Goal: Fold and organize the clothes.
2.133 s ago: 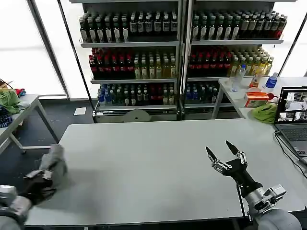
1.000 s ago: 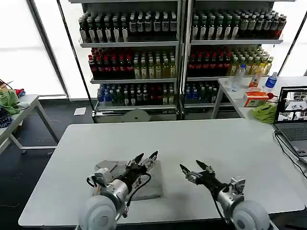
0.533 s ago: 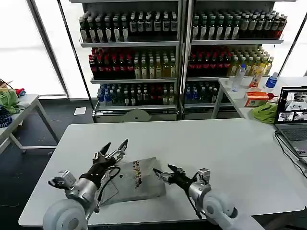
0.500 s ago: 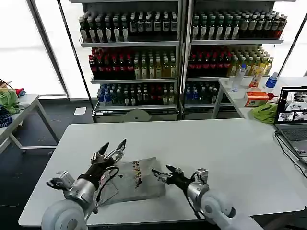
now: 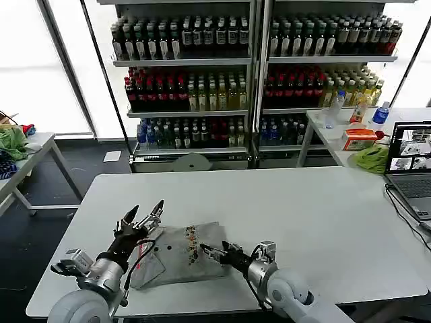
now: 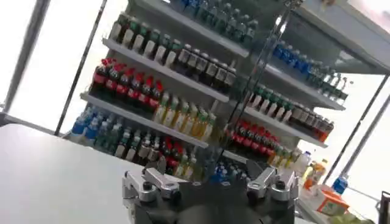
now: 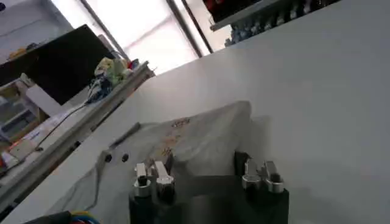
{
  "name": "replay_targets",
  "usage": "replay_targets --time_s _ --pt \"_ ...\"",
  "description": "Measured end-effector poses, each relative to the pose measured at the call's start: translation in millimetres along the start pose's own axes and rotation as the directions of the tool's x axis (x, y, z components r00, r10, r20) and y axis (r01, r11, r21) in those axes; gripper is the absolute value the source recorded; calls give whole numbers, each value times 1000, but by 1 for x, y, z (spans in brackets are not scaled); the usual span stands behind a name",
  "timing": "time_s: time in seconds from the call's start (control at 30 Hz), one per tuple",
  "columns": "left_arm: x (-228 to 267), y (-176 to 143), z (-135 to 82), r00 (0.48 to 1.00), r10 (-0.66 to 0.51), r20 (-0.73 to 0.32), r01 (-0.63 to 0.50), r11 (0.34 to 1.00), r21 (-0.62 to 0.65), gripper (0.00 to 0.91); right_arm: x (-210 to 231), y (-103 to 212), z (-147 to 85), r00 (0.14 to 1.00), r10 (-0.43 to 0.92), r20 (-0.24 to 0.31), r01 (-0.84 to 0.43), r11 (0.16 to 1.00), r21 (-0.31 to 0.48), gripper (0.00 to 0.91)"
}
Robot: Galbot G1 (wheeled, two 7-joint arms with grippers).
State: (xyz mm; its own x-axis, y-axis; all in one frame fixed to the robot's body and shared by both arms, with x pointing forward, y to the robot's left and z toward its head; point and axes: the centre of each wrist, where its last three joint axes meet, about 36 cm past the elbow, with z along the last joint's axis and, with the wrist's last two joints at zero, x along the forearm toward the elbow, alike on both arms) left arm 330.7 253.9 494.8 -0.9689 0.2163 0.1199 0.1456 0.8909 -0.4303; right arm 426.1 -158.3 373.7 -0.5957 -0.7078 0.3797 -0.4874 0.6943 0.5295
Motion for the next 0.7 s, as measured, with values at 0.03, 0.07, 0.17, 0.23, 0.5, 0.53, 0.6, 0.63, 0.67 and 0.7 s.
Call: replay_targets --time_s 0.03,0.07,0.17,0.23,0.5,0.53,0.6,0.63,0.67,0.7 --pt "0 0 0 1000 -4 0 4 1000 0 907 0 1 1 1000 -4 2 4 1000 -4 0" --pt "1 0 1 1000 -8 -1 8 1000 1 907 -1 1 2 1000 -9 5 9 1000 -8 0" --pt "2 1 1 1000 -21 3 21 1000 6 907 -2 1 4 1000 -17 16 17 1000 -14 0" --pt "3 2 0 1000 -29 9 29 999 13 907 -2 1 5 1000 -21 23 21 1000 -16 0" --pt "8 9 -3 998 -61 21 60 998 17 907 11 -2 4 999 -12 49 13 1000 -7 0" --pt "8 10 -4 998 -63 21 62 998 17 907 15 -4 3 999 -8 54 8 1000 -5 0" --pt "10 11 -4 997 -68 19 68 998 18 907 23 -8 0 998 2 64 -2 1000 -1 0" --pt "11 12 -4 997 -72 19 71 997 20 907 27 -11 -1 998 10 70 -10 1000 2 0" --pt "11 12 -5 997 -74 18 73 997 23 907 31 -14 -2 997 17 74 -17 1000 4 0" --pt "12 12 -6 997 -75 18 75 997 28 907 36 -16 -3 997 24 78 -25 1000 8 0"
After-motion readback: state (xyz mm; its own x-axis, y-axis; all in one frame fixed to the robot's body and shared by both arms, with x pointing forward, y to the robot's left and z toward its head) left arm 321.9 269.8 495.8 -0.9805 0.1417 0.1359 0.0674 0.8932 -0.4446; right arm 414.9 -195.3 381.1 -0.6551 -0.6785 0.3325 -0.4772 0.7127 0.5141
